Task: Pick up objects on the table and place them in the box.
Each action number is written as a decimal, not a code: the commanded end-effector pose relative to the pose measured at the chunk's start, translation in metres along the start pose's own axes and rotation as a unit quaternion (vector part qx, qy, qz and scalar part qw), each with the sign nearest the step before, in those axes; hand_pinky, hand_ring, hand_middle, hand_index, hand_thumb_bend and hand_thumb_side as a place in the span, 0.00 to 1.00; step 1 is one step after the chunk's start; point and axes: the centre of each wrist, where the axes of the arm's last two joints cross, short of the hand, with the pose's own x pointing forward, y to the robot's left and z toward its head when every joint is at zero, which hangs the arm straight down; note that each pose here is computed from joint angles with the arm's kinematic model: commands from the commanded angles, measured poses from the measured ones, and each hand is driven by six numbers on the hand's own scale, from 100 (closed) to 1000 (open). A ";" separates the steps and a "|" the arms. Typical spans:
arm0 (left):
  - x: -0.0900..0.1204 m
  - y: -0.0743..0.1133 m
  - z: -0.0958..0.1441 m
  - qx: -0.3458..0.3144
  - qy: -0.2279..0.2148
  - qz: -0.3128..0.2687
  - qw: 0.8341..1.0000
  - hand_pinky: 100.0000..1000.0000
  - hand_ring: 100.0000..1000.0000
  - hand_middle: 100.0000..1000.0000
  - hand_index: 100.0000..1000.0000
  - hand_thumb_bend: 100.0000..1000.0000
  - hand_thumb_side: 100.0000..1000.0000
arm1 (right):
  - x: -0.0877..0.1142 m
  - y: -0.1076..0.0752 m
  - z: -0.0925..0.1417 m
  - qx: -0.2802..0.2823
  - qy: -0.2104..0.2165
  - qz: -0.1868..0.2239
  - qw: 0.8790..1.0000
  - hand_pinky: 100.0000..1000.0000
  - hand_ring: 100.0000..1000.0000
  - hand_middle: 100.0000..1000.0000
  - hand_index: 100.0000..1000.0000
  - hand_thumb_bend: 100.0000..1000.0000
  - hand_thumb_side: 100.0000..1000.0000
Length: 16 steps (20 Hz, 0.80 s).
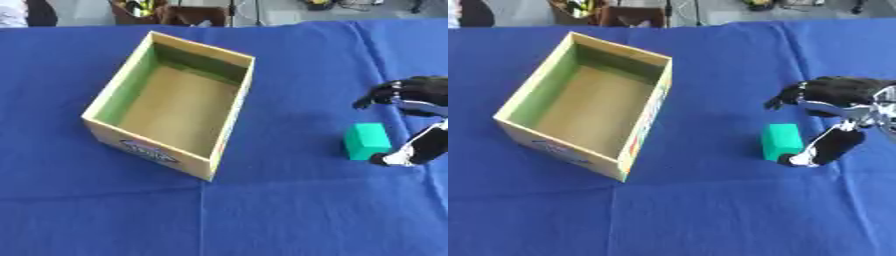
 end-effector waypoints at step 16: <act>0.006 -0.002 -0.004 -0.010 -0.013 0.003 1.000 0.63 0.65 0.67 0.83 0.00 1.00 | -0.018 0.013 -0.013 0.017 0.036 0.005 0.999 0.76 0.90 0.65 0.80 0.43 0.42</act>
